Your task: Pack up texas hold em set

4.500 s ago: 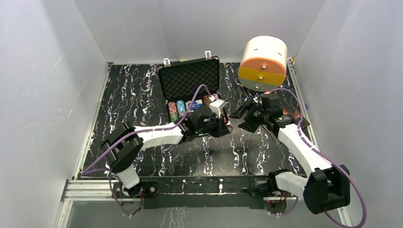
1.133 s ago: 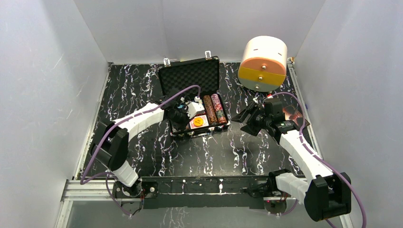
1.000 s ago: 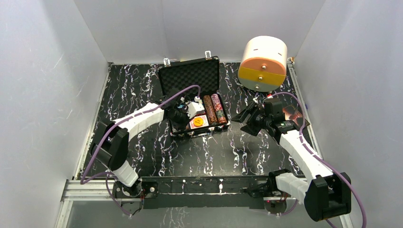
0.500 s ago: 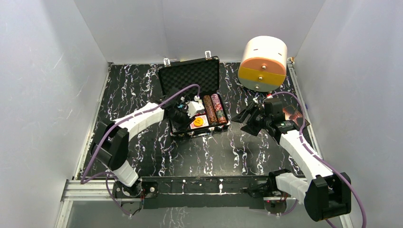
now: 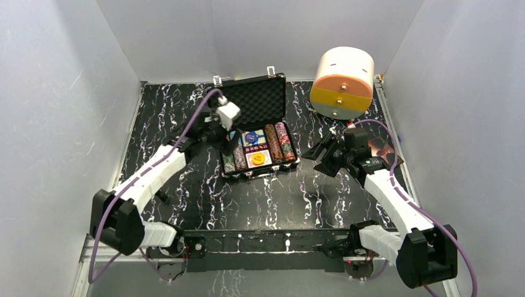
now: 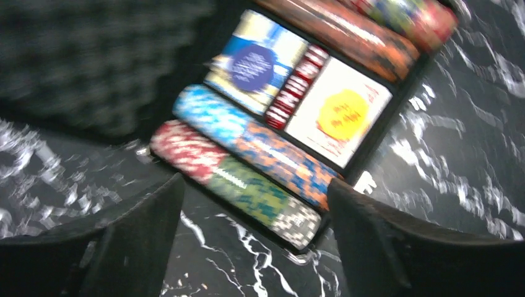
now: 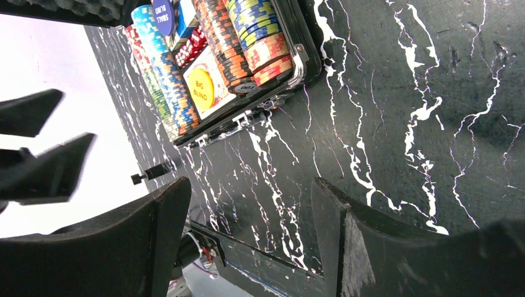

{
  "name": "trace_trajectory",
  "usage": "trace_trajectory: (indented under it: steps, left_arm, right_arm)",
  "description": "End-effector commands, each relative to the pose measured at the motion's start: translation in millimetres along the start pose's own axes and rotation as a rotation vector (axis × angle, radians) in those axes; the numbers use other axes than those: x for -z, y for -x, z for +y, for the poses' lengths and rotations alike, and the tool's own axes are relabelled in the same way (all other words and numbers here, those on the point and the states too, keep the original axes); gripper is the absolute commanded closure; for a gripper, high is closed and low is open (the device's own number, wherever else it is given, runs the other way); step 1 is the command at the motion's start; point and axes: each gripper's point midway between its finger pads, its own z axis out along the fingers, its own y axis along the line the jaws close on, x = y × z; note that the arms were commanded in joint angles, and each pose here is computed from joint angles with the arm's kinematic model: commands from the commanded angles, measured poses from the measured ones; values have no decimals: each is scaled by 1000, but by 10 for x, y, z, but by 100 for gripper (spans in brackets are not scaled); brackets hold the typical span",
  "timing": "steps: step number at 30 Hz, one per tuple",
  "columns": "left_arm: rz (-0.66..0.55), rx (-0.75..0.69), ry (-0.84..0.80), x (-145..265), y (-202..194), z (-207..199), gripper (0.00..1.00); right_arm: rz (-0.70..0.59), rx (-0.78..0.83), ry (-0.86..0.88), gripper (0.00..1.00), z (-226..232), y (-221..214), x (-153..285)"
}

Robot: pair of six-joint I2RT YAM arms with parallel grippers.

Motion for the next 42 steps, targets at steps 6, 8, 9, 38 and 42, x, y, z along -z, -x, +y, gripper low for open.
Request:
trace_trajectory:
  steps: [6,8,9,38,42]
  left_arm:
    - [-471,468,400,867,703,1224,2]
    - [-527,544,393,969,784,1344,2]
    - [-554,599,408,1020,806,1437,2]
    - [-517,427,-199,309,1213,1651,16]
    - [-502,399,-225,206,1139,1643,21]
  right_arm:
    - [-29,40,19,20,86,97,48]
    - [-32,43,22,20,100,107,54]
    - [-31,43,23,20,102,107,52]
    - [-13,43,46,20,114,37,94]
    - [-13,48,53,20,137,43,104]
